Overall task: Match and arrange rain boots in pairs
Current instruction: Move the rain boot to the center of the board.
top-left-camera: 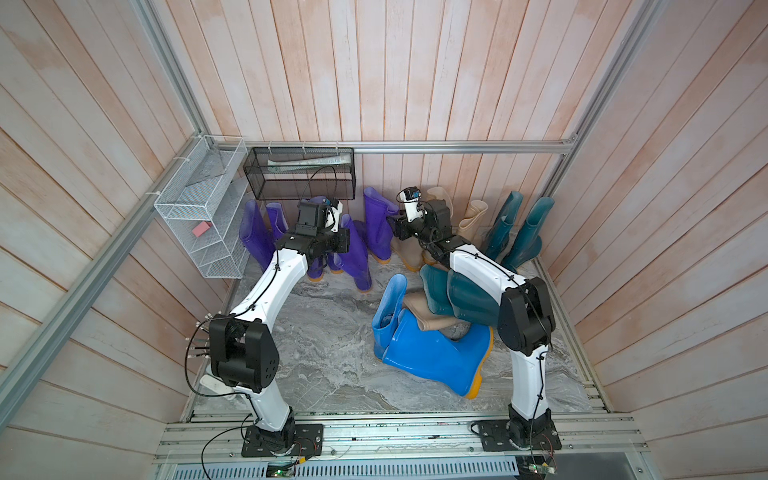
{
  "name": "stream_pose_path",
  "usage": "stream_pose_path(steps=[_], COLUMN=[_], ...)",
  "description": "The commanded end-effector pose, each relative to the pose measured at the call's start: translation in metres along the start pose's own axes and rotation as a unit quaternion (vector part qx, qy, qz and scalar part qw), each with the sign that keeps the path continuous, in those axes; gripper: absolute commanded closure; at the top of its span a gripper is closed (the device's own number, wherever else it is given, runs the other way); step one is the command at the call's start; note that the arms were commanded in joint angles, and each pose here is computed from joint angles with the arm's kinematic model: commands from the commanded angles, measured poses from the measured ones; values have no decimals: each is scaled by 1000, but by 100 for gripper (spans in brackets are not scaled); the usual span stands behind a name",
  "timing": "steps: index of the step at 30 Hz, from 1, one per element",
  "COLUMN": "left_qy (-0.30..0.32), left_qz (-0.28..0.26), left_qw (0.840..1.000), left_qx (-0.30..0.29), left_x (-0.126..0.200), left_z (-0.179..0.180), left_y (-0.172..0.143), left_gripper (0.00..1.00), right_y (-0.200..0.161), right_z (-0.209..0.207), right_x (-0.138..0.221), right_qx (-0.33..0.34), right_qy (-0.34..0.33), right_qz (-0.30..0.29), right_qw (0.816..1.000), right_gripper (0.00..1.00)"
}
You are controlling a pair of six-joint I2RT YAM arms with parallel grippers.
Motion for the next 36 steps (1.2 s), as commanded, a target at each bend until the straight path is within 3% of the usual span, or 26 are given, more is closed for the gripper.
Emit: stream_pose_path(steps=[1,2,3,11,24,34,35,36], left_qy=[17,19,19,20,25,17,13,4], left_qz=[-89,-90,-90,-99,-107,-123,-119,-116], left_qw=[995,994,994,991,989,987,988,989], left_qx=[-49,-52,-58,-92,-101,-98,-94,-87], left_x=[5,3,1,-3,-27,-28,-29,-28], left_z=[7,9,11,22,46,44,44,42], left_y=[39,40,41,50,57,64,63,62], left_gripper=[100,100,100,100,100,100,95,79], right_y=[6,8,11,22,20,21,19,18], right_z=[-1,0,1,7,47,50,49,49], right_x=[-3,-2,0,40,44,65,64,61], right_qx=[-15,-17,-21,-43,-54,-73,-73,-72], right_qy=[16,17,15,-8,48,24,23,23], right_qz=[-4,-6,-10,-47,-37,-54,-51,-48], right_qw=[1000,1000,1000,998,997,996,996,996], right_gripper=[86,98,100,100,100,100,100,95])
Point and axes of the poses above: each gripper's point midway between its finger pads, its own x axis back along the fingers, its own z axis along the line the jaws close on, y = z × x, the point moved 8 cm from there along x, back along the fingers, and after that the axes turned 5 degrees about x, right-handed, at the moved point
